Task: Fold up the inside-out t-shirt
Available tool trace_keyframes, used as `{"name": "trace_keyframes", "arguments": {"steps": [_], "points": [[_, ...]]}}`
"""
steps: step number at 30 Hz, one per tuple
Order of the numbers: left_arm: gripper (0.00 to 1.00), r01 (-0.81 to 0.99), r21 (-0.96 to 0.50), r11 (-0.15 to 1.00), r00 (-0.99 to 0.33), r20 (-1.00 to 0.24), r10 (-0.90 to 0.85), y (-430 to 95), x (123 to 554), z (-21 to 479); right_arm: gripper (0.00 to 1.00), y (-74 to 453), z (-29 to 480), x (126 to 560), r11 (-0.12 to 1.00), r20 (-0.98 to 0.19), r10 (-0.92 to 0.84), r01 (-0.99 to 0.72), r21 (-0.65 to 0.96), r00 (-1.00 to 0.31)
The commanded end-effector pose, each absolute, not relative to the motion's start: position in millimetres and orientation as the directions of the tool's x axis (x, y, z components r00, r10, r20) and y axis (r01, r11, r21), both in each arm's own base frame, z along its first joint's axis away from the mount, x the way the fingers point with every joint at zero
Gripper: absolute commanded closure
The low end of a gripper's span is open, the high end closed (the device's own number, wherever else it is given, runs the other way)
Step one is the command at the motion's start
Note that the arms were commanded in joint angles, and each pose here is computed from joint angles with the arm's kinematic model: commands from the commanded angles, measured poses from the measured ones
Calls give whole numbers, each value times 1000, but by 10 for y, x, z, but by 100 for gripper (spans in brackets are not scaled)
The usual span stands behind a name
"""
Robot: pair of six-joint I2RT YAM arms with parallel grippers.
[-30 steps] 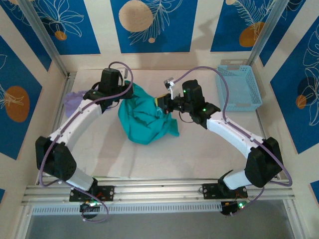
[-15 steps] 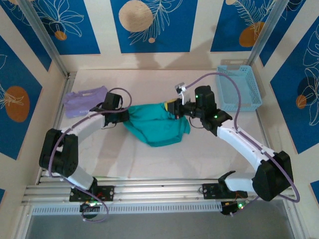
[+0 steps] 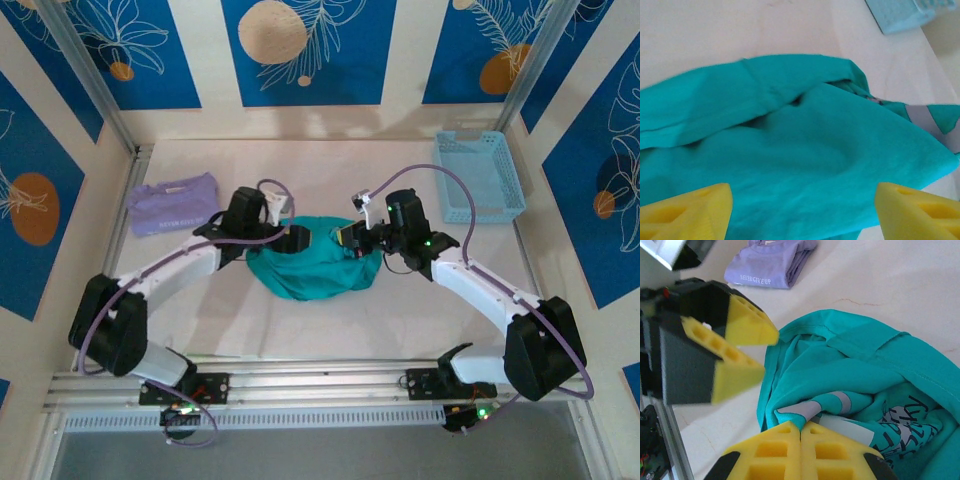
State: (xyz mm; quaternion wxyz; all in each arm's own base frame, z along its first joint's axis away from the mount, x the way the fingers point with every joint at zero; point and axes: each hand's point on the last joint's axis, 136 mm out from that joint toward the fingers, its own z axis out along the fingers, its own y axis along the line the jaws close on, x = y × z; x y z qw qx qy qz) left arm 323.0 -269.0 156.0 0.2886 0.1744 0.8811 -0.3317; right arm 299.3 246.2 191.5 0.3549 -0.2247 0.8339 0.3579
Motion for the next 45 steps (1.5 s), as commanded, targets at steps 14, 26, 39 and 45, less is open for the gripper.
{"name": "trace_keyframes", "arguments": {"steps": [14,26,39,45], "points": [[100,415,-524,744,-757,-652,-37,-2628,3961,1912,100,2441,3458,3366,657,-881,-10,-667,352,-474],[95,237,-522,819,-722,-659,-211,-1904,3834,1988,100,2426,3302,3154,618,-899,-30,-714,328,-438],[35,586,-465,664,-686,-720,102,-2977,3240,1855,100,2489,2493,3233,643,-812,-73,-650,405,-579],[53,599,-488,635,-702,-702,122,-3165,3385,1727,100,2478,2606,3244,646,-826,-72,-657,388,-558]]}}
